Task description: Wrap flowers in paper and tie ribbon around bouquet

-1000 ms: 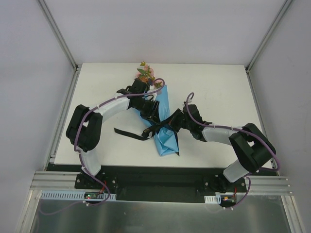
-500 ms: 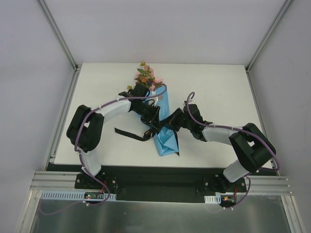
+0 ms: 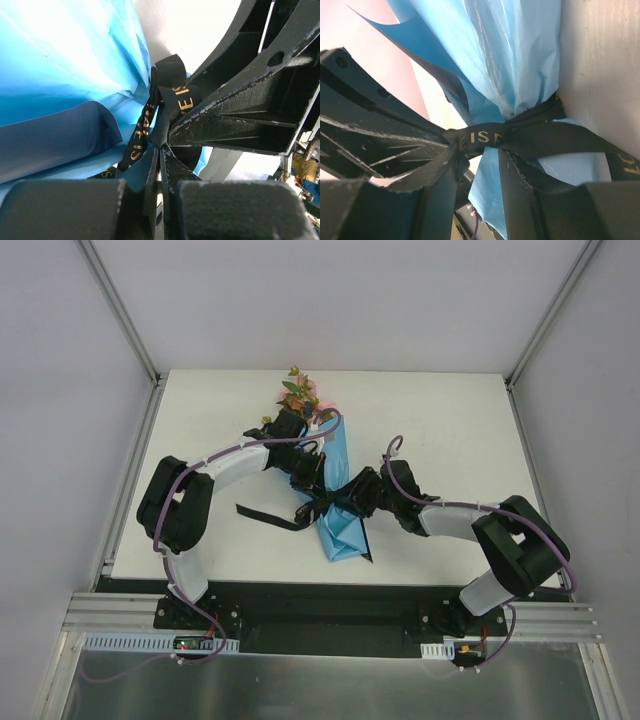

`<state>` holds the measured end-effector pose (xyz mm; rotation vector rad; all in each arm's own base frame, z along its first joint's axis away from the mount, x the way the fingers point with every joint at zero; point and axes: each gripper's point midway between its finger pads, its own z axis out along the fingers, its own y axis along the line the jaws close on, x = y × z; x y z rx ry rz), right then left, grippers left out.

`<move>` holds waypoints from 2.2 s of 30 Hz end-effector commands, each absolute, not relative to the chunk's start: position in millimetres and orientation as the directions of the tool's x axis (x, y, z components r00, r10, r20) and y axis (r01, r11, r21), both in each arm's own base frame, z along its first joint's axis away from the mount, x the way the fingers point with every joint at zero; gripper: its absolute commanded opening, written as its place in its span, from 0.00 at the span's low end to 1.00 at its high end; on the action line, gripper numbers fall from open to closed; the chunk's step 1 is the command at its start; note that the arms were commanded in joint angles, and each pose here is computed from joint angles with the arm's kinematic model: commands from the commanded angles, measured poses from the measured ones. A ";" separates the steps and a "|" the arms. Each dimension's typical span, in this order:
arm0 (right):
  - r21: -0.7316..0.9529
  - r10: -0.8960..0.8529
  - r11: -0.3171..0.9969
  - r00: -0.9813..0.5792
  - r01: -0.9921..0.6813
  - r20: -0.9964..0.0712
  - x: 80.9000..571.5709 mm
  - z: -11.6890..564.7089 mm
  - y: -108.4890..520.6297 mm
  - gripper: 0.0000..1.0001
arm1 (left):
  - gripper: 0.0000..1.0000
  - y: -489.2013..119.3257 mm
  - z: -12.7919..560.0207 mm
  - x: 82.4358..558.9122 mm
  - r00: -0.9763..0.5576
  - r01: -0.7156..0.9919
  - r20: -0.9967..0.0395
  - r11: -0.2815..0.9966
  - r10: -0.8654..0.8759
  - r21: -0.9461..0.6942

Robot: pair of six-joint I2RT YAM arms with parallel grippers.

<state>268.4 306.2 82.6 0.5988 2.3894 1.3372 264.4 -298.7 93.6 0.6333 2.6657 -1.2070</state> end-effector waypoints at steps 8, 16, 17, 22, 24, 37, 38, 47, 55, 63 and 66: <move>0.885 0.469 0.452 -0.874 0.113 -0.128 263.7 102.7 310.7 0.06 | 0.00 -304.4 105.3 277.5 -0.905 0.425 -0.330 0.584 0.267 -0.692; 0.867 0.470 0.477 -0.875 0.146 -0.111 256.4 90.5 305.1 0.00 | 0.00 -302.5 110.6 306.2 -0.924 0.364 -0.344 0.648 0.164 -0.669; 0.865 0.469 0.480 -0.876 0.148 -0.110 256.1 89.9 304.9 0.01 | 0.00 -304.5 110.3 309.3 -0.929 0.351 -0.337 0.650 0.152 -0.674; 0.857 0.454 0.497 -0.882 0.137 -0.122 254.0 89.5 304.7 0.01 | 0.00 -314.8 117.9 329.3 -0.928 0.343 -0.354 0.650 0.121 -0.678; 0.852 0.454 0.506 -0.882 0.136 -0.129 253.8 89.2 302.8 0.00 | 0.00 -317.0 115.3 333.1 -0.931 0.334 -0.346 0.653 0.116 -0.680; 0.768 0.369 0.639 -0.891 0.036 -0.265 259.2 91.7 286.0 0.00 | 0.00 -315.7 99.3 345.2 -0.942 0.291 -0.324 0.691 0.087 -0.661; 0.764 0.363 0.644 -0.891 0.029 -0.272 259.9 92.2 285.4 0.00 | 0.00 -315.9 98.6 344.3 -0.944 0.289 -0.319 0.689 0.088 -0.664; 0.743 0.241 0.664 -0.917 -0.084 -0.319 252.6 97.6 284.7 0.34 | 0.00 -319.4 110.9 340.0 -0.932 0.334 -0.343 0.650 0.118 -0.682; 0.578 -0.018 0.718 -0.840 -0.389 -0.543 243.3 133.9 259.7 0.59 | 0.00 -323.1 118.1 328.6 -0.928 0.360 -0.340 0.600 0.153 -0.714; 0.445 -0.102 0.728 -0.724 -0.522 -0.682 289.0 150.7 265.8 0.66 | 0.00 -326.1 121.0 324.1 -0.930 0.360 -0.330 0.580 0.162 -0.731; 0.472 -0.067 0.707 -0.714 -0.527 -0.697 305.4 146.7 281.3 0.71 | 0.00 -326.4 122.9 322.8 -0.931 0.358 -0.327 0.575 0.161 -0.736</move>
